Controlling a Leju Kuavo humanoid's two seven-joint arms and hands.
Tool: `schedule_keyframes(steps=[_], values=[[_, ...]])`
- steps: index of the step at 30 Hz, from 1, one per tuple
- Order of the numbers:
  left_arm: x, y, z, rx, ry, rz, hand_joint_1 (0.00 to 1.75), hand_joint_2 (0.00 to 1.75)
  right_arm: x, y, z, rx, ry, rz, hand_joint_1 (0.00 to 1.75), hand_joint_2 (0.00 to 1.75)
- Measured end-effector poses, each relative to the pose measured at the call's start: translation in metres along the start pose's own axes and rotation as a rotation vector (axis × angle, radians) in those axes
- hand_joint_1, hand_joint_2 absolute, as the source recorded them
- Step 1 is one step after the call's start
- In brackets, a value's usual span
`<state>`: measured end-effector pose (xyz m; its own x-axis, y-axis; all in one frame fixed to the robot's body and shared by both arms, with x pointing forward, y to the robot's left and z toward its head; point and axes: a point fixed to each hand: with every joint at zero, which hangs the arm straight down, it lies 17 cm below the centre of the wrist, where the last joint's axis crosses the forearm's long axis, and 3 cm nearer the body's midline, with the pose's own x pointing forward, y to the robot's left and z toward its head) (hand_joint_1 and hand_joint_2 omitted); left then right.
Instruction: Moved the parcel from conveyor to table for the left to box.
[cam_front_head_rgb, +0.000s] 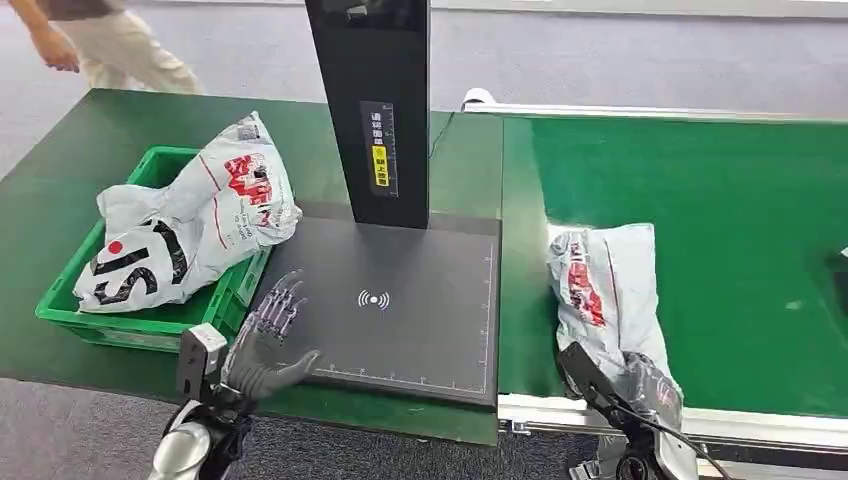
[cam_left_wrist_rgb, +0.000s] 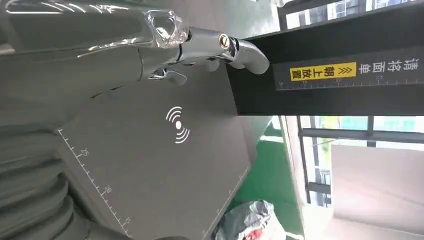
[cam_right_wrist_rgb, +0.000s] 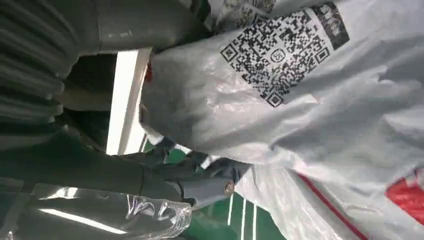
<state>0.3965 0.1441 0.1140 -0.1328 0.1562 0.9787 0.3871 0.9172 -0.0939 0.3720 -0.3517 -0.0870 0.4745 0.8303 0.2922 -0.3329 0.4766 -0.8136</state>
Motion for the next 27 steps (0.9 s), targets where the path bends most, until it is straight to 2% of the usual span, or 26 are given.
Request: schedule_keyframes(steps=[18,27], values=[[0.004,0.003,0.008,0.016,-0.005,-0.008,0.0,1.75,0.038,-0.002,0.009,-0.02,-0.135,-0.07,1.75,1.75],[0.005,0.004,0.008,0.017,-0.013,-0.001,0.0,1.75,0.053,-0.048,0.017,-0.203,-0.207,-0.182,1.75,1.75]])
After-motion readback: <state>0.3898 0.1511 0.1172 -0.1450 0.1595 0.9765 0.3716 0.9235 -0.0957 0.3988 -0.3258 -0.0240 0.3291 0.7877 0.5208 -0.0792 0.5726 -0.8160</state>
